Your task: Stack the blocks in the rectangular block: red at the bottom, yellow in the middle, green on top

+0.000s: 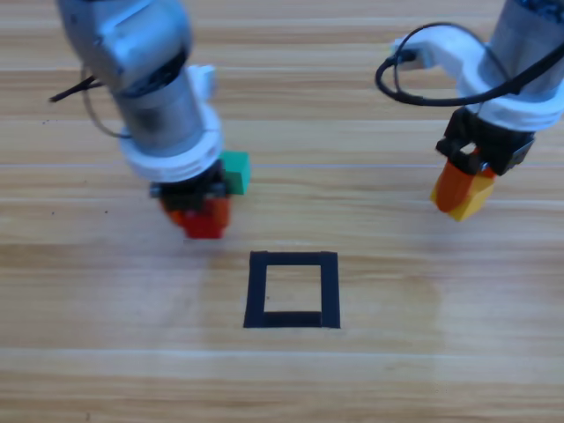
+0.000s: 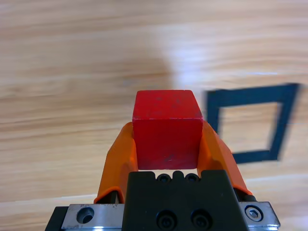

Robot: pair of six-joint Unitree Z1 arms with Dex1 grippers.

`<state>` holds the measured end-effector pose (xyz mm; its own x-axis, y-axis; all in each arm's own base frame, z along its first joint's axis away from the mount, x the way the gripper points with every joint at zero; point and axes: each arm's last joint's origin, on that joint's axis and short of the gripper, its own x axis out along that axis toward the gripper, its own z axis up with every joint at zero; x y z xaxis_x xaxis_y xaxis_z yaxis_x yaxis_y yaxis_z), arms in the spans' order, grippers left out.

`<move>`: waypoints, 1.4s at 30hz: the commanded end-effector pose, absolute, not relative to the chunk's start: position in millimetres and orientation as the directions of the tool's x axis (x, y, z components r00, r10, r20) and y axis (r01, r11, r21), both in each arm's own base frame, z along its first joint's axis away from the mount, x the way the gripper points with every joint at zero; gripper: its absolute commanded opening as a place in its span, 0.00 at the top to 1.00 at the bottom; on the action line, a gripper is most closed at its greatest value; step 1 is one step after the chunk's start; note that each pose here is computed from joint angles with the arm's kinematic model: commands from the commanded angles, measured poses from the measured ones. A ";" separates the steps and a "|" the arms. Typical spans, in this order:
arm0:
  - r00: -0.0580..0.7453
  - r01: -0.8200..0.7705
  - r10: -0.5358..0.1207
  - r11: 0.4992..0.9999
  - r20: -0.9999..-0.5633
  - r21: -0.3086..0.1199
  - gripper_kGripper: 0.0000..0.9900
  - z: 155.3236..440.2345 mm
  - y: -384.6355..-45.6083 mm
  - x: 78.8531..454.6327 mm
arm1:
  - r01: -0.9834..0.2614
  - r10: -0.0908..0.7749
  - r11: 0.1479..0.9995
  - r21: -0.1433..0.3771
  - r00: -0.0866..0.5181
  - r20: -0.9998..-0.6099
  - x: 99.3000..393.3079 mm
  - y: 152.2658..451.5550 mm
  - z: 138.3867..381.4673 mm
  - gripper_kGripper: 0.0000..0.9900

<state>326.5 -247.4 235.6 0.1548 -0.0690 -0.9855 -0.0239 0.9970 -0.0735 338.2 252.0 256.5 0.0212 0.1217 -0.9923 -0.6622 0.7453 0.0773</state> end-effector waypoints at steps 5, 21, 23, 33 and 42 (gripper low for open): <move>0.088 0.080 -0.022 0.997 -0.996 -0.015 1.00 206.8 -339.1 288.8 | -0.633 0.080 0.769 0.084 -0.035 -0.996 336.9 235.5 243.2 1.00; 0.047 0.048 0.010 0.999 -0.999 0.013 1.00 184.0 -364.7 298.3 | -0.628 0.078 0.774 0.079 -0.029 -0.996 334.6 233.6 241.5 1.00; 0.042 0.045 0.014 0.999 -0.999 0.016 1.00 181.9 -364.5 298.1 | -0.628 0.077 0.774 0.079 -0.031 -0.997 334.8 233.8 240.9 1.00; 0.021 0.018 0.013 1.000 -1.000 0.013 1.00 179.5 -363.2 295.9 | -0.628 0.073 0.774 0.082 -0.039 -0.997 334.2 233.5 237.9 1.00; 0.009 -0.005 0.009 1.000 -1.000 0.009 1.00 180.0 -361.8 294.0 | -0.628 0.073 0.774 0.082 -0.040 -0.997 333.9 233.3 237.3 1.00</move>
